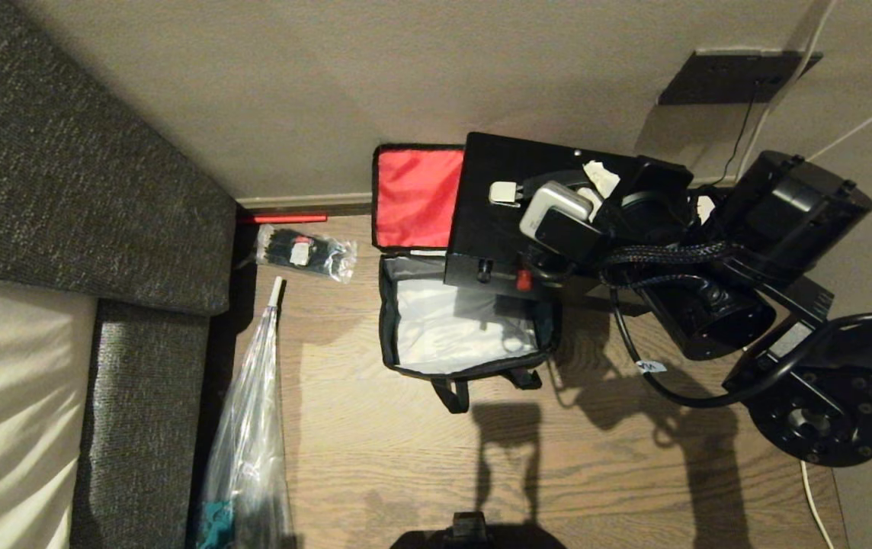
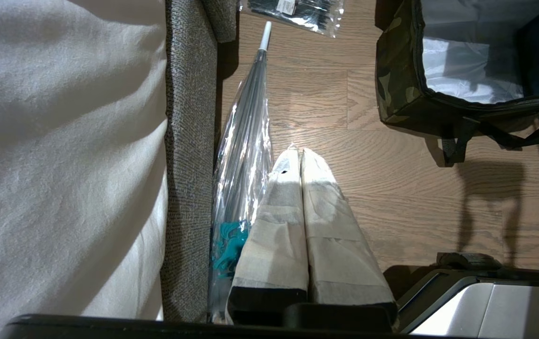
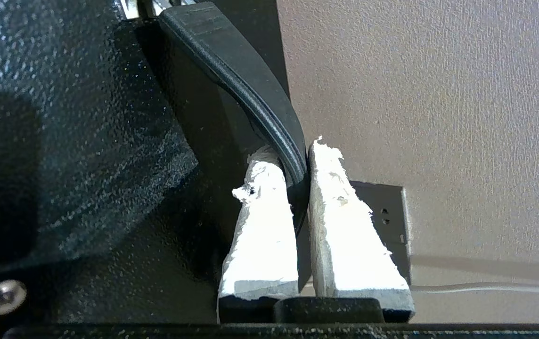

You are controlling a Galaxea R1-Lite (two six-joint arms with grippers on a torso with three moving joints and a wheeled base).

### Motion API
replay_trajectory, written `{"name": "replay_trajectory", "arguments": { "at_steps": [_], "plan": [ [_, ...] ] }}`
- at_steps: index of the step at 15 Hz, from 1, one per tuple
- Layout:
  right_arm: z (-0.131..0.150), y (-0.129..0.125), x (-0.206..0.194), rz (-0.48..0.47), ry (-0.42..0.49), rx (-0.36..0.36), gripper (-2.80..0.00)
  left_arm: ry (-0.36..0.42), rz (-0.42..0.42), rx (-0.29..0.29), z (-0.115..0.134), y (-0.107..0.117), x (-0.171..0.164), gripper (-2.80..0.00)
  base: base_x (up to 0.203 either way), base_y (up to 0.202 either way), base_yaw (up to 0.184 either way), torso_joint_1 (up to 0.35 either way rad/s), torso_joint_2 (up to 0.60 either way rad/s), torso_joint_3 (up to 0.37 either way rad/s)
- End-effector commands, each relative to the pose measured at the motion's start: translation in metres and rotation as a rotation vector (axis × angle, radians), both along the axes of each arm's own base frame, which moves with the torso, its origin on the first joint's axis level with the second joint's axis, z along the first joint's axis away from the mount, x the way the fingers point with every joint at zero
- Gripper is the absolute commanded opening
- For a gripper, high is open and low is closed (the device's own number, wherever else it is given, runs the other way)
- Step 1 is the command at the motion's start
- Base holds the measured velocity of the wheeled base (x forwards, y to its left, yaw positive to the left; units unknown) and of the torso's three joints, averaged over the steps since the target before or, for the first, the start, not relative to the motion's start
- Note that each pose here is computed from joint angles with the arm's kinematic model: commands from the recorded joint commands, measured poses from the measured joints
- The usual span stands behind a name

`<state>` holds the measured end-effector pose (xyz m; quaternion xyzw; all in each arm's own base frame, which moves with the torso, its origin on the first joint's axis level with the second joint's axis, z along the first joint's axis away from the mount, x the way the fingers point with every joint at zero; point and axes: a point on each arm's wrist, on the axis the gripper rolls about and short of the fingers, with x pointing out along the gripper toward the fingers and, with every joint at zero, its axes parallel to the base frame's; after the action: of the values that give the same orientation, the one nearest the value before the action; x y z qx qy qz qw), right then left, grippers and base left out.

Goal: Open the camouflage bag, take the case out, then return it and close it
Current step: Place the black box back

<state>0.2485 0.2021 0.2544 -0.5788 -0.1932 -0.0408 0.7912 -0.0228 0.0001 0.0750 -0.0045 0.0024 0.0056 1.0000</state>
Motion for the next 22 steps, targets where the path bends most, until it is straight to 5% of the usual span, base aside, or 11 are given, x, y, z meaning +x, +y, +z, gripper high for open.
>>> {"name": "replay_trajectory", "arguments": {
  "at_steps": [1,22],
  "plan": [
    [-0.002,0.012,-0.005,0.020,0.005,-0.002,-2.80,0.003,0.001,0.000,-0.001,0.000,0.000,-2.80,0.000,0.000,0.000,0.000,0.00,0.000],
    [-0.042,0.092,0.010,0.125,0.058,-0.028,-2.80,0.003,0.001,0.000,-0.001,0.000,0.000,-2.80,0.000,0.000,0.000,0.000,0.00,0.000]
  ]
}}
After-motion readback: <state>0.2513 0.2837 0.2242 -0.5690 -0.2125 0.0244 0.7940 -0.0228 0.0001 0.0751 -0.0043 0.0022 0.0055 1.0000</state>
